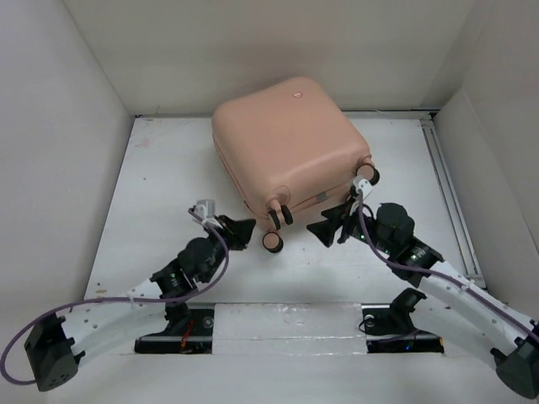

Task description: Pack the luggage

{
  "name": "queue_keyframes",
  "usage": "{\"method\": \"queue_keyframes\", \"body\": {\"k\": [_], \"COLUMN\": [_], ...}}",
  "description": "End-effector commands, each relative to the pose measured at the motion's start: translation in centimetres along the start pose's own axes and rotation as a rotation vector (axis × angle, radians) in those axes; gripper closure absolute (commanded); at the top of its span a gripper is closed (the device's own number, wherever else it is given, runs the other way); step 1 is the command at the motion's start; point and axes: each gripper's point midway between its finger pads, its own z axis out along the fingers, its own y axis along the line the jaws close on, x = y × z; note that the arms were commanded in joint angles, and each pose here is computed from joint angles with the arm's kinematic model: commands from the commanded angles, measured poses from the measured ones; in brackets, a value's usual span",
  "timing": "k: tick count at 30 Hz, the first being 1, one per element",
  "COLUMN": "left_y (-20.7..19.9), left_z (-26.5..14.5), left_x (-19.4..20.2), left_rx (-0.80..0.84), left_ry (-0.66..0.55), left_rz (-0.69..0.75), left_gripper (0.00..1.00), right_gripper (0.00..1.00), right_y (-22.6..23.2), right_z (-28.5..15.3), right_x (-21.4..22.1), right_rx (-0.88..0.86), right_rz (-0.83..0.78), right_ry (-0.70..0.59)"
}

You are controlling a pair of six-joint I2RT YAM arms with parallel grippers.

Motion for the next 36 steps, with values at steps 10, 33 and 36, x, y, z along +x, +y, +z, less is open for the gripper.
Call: {"method": "queue_keyframes", "body": {"k": [10,33,36], "left_y": [4.3,-5.1,-5.6], "left_z": [-1.0,1.9,2.6], "left_x": [7.7,6.7,6.5], "left_rx": [-0.094,0.103,0.104], "left_ry": [0.136,0.248,0.231], "left_rz": [0.105,0.078,0.081], "left_gripper": [0.72,0.34,0.41], "right_gripper": [0.22,0.51,0.48], "right_y": [6.0,2.4,2.3], "right_z": [3.1,3.5,3.3], "right_x": [0.7,8.0,8.4], "right_rx": [-0.116,-0.035,-0.038], "right_rz": [-0.038,0.081,0.101], "right_ry": [0.040,-0.035,-0.042]}}
